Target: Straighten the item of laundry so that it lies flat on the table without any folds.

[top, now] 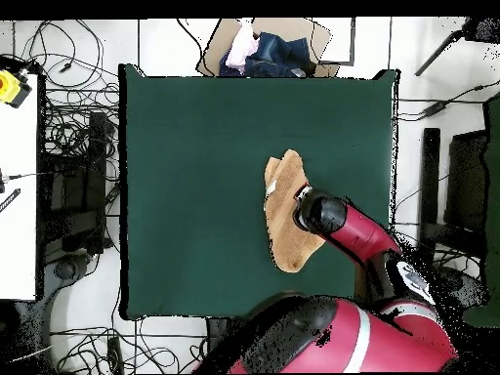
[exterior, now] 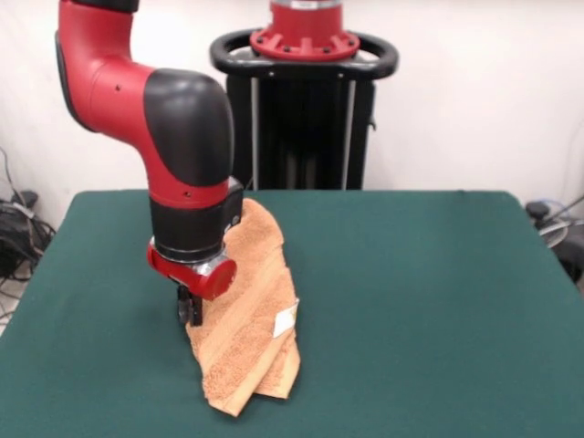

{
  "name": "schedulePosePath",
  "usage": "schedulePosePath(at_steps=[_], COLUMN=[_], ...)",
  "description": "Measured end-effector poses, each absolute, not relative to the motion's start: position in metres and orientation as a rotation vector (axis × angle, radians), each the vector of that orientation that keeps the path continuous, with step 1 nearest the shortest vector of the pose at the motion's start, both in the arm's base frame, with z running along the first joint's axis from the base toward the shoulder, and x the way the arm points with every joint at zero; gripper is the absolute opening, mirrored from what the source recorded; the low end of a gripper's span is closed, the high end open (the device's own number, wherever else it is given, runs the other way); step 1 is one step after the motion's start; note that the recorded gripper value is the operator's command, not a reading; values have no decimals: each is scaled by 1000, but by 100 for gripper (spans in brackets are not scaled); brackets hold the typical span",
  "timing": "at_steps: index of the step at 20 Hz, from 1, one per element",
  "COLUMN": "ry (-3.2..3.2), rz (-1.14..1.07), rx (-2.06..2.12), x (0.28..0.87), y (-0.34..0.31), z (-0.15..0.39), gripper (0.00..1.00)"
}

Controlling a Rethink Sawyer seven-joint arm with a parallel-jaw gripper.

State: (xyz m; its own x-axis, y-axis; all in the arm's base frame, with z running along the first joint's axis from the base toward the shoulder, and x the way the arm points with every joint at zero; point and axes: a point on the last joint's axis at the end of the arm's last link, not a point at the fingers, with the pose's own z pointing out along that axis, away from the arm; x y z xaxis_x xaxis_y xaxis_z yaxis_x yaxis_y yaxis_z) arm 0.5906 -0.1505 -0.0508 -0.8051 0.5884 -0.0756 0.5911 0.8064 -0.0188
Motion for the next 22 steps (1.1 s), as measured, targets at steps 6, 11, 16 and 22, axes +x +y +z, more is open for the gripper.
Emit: schedulePosePath(at_steps=[6, 11, 16, 22], ry=[2919, 2919, 2908, 2855], rz=[-89, -92, -93, -107], rx=[935, 933, 943, 949], x=[590, 590, 590, 597], y=[-148, -148, -152, -164], z=[-51, -51, -42, 2], gripper=[0, 0, 0, 0])
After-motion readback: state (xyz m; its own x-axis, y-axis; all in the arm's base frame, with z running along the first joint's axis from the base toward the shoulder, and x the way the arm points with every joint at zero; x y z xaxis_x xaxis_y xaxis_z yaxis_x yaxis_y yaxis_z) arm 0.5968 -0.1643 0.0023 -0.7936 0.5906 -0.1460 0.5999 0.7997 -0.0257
